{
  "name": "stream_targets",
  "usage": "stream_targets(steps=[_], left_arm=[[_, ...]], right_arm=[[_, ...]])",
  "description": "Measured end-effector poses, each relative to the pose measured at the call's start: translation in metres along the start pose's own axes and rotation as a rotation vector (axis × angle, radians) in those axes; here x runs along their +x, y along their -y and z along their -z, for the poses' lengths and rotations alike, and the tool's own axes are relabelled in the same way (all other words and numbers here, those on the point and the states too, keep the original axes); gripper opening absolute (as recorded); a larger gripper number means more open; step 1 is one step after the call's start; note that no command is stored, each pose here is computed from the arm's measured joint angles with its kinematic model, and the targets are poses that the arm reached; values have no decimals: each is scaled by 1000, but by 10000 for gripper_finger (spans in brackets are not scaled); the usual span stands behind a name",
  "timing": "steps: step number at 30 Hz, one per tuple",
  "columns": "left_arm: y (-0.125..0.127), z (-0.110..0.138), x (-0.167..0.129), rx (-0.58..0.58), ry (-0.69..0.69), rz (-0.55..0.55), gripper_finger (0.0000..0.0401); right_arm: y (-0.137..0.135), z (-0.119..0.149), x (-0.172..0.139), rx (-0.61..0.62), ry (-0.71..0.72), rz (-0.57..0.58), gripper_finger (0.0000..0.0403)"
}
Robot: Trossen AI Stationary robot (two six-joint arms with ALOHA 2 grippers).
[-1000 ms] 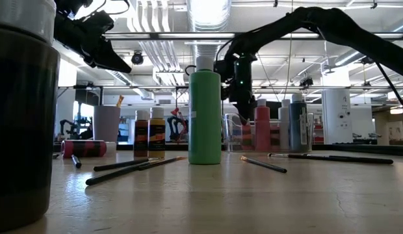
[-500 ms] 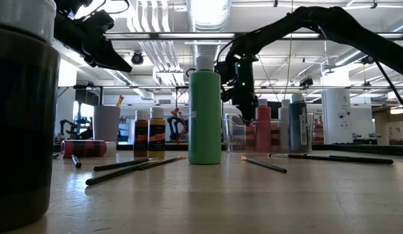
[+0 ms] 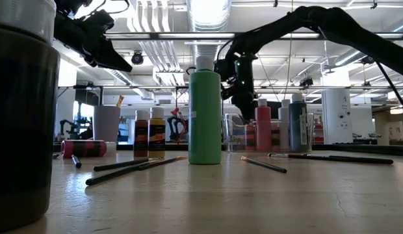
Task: Pick & Place Paint Supplies
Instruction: Put the orange paint bottle into the transparent bin, then put the silver paint brush into the violet cup
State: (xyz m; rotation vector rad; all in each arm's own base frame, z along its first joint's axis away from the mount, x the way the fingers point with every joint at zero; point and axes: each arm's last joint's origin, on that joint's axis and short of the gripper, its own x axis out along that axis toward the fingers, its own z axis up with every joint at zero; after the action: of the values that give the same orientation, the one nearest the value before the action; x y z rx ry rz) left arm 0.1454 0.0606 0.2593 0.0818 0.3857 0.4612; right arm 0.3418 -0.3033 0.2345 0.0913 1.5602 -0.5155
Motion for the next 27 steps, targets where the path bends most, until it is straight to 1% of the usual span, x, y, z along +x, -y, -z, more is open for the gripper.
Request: stream_targets(steps=[8,16,22,27], left_arm=[[0,-1,0,-1,9,-1,103],[0,-1,0,3,9,-1,103],[0,-1,0,4,9,-1,103],[0,-2,0,2,16,-2,103]], right_arm=[[5,8,-33,14,72,22,181],[4,24,-79,68,158,41,159],[-9,38,-116,82,218,45,134],[-29,51,-148,76,276,41,110]])
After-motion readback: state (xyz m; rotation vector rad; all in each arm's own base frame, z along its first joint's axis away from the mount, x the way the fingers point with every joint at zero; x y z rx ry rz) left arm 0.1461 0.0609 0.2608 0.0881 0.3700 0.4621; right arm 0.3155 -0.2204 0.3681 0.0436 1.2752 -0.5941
